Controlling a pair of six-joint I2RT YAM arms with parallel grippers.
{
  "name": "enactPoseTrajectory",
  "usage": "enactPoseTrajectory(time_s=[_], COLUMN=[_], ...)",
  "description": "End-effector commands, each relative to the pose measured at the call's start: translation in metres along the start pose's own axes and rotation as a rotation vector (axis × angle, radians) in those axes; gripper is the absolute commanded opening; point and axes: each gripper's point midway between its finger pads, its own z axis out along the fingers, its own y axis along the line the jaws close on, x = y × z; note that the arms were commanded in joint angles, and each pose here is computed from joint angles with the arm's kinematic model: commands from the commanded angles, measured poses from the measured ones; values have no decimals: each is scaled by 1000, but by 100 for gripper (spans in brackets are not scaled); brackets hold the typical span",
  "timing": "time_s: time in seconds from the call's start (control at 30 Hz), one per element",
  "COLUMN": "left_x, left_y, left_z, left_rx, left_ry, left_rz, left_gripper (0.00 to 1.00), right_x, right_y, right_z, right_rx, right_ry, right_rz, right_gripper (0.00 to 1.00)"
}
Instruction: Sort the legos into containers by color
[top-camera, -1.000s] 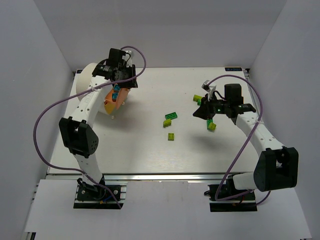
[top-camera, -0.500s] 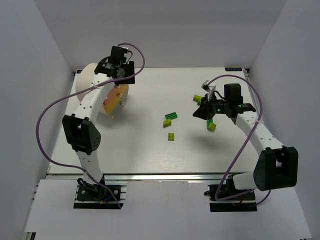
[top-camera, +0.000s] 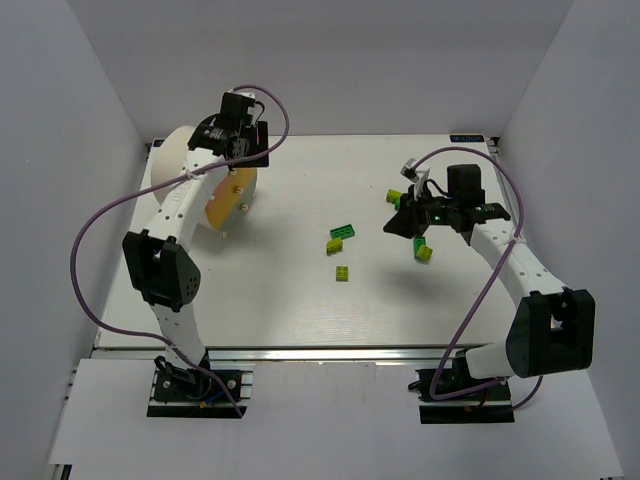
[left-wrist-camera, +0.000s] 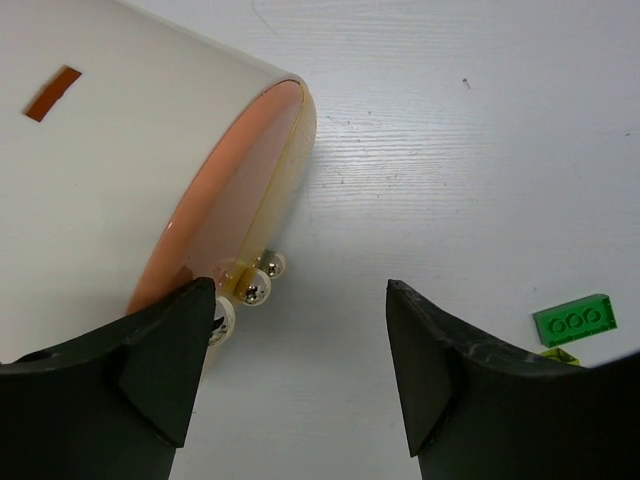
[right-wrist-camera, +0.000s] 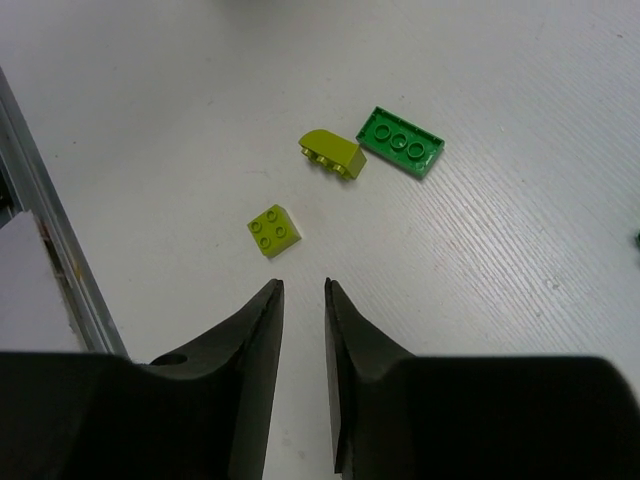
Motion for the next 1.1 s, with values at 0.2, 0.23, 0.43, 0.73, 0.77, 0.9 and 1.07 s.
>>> enactPoseTrajectory(time_s=[0.2,0.23,0.43,0.73,0.77,0.9,1.07], left_x=[-51,-52,-21,43,52,72,89], left_y=[-21,-23,-45,-6,-2,21,49], left_z=[-90,-94,-124,-194,-197,-216,-235], left_rx=[244,265,450,435,427,361,266], left_ry=[-272,-284,-253,-344,-336,-369,-413], left_rz=[-84,-93,-183,-318,-327,-393,-461], left_gripper=[52,41,7,68,68,69,69], right_x=[-19,-17,-34,-74,-100,-111,-146], right_y=[31,33,33,51,54,58,85], right_z=[8,12,39,153,159,223,265], right_rx=[-175,-188,-182,-199,-202,-222,-306], right_ry=[-9,1,6,-40,-79,-56,-136], right_rz=[-138,-142,-167,75,61,203,278], right_gripper=[40,41,17,40,41,56,67])
